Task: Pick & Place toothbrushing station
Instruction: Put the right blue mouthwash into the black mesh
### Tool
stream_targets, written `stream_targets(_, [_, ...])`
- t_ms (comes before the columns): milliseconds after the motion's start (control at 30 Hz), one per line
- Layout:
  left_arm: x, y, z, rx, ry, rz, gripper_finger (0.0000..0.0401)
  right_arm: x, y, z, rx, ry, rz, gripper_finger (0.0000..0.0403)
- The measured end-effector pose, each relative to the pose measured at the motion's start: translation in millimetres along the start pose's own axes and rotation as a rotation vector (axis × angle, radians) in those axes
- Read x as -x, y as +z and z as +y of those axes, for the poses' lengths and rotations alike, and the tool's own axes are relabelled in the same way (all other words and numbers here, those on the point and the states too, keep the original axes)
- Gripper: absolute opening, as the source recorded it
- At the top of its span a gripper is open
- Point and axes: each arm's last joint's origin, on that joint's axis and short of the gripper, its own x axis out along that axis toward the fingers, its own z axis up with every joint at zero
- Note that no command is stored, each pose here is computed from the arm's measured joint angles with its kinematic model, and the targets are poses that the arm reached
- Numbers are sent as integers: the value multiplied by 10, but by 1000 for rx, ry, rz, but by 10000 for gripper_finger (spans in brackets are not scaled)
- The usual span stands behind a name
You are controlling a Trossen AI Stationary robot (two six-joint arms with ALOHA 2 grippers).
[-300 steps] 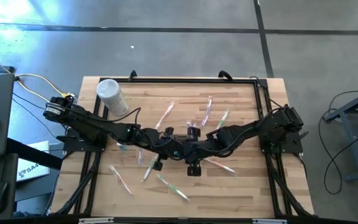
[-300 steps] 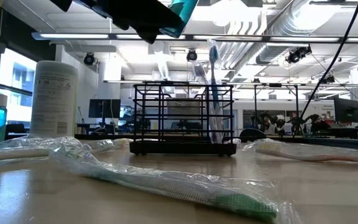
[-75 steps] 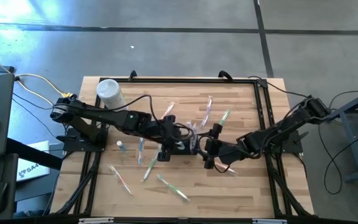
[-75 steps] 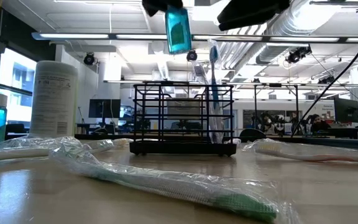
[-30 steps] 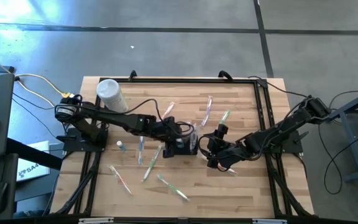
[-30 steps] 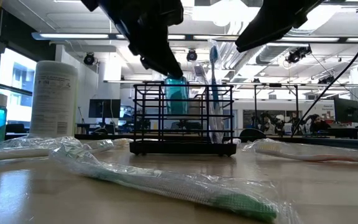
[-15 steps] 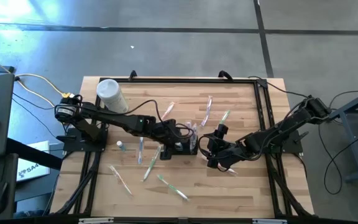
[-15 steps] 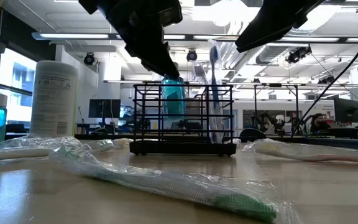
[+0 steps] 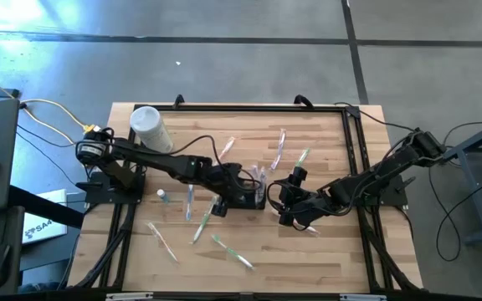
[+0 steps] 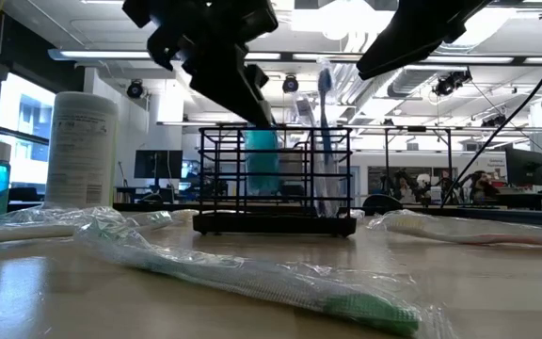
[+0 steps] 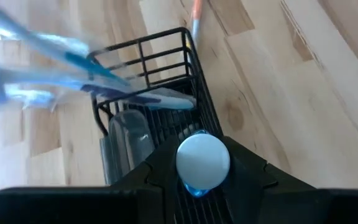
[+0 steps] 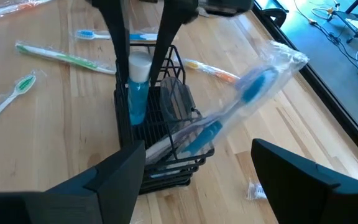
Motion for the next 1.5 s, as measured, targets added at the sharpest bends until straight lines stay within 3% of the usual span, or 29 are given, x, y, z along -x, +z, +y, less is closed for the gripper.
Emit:
stream_targets(367, [2,8,19,5,33,7,93,0,3,1,-2,1,-2,285])
stream_targets(567, [15,-14,193,88,78,-5,93,0,3,1,-2,1,-2,285])
stream_targets(733, [27,21,262,91,31,-63,93,0,3,1,-2,1,-2,285])
stream_targets(1100, [73,105,233,68,12,-58,93,0,2,2,-2,3,-2,285])
stream_targets(1500, [-134,9,218,71,-50,-2,93,-3,5,1,-4,4,-4,285])
